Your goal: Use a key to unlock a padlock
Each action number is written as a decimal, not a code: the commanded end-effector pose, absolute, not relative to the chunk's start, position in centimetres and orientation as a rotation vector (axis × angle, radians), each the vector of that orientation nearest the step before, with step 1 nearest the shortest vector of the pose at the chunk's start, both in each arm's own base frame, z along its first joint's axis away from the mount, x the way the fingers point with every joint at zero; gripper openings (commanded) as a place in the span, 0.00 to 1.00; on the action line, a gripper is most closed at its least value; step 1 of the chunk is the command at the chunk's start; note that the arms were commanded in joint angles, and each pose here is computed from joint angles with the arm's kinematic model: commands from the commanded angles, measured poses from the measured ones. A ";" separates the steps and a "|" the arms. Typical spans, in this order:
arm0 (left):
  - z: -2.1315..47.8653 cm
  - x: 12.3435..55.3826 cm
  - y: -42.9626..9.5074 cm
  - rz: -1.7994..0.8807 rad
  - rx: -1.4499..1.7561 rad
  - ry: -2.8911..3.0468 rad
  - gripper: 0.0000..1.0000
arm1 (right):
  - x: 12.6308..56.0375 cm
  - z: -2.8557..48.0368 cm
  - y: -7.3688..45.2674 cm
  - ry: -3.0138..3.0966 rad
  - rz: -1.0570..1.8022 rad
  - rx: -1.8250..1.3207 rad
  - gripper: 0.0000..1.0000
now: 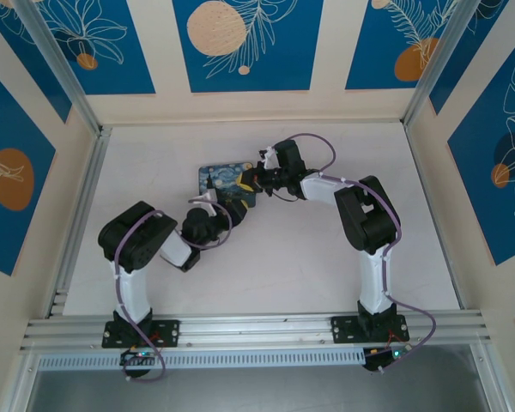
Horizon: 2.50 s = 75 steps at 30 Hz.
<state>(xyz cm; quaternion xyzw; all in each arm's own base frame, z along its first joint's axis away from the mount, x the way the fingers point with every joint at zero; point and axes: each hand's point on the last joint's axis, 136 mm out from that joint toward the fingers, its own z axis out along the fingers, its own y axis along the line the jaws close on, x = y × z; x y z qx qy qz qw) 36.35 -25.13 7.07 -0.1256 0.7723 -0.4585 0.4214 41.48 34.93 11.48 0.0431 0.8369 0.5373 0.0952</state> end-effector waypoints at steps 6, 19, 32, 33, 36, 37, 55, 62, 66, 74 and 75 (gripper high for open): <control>8.7 36.8 -25.0 -1.175 -0.351 1.870 0.78 | 40.1 8.6 35.0 2.596 1.575 0.199 0.00; 4.7 37.8 -24.9 -1.062 -0.449 1.920 0.74 | 39.9 8.5 35.3 2.599 1.577 0.192 0.00; 3.5 38.1 -24.3 -0.970 -0.573 1.906 0.40 | 39.8 8.2 35.3 2.606 1.575 0.197 0.00; 3.2 38.1 -24.2 -0.960 -0.581 1.911 0.40 | 39.9 8.1 35.2 2.607 1.576 0.200 0.00; 2.7 38.2 -24.0 -0.931 -0.603 1.926 0.36 | 39.8 8.0 35.3 2.608 1.580 0.199 0.00; 2.4 38.2 -23.8 -0.916 -0.615 1.934 0.35 | 39.8 8.0 35.3 2.608 1.580 0.201 0.00; 2.4 38.0 -24.0 -0.894 -0.614 2.026 0.00 | 40.1 10.2 35.3 2.566 1.606 0.174 0.00; 4.8 36.4 -24.0 -0.993 -0.630 2.056 0.00 | 38.7 14.9 33.8 2.467 1.615 0.125 0.00; 6.3 35.2 -23.9 -1.064 -0.635 2.095 0.00 | 36.2 16.2 32.6 2.435 1.626 0.116 0.00; 8.9 33.1 -23.5 -1.168 -0.615 2.167 0.00 | 29.8 14.7 30.2 2.402 1.680 0.178 0.00; 9.2 32.9 -23.5 -1.185 -0.619 2.170 0.00 | 29.1 14.5 30.1 2.402 1.687 0.186 0.00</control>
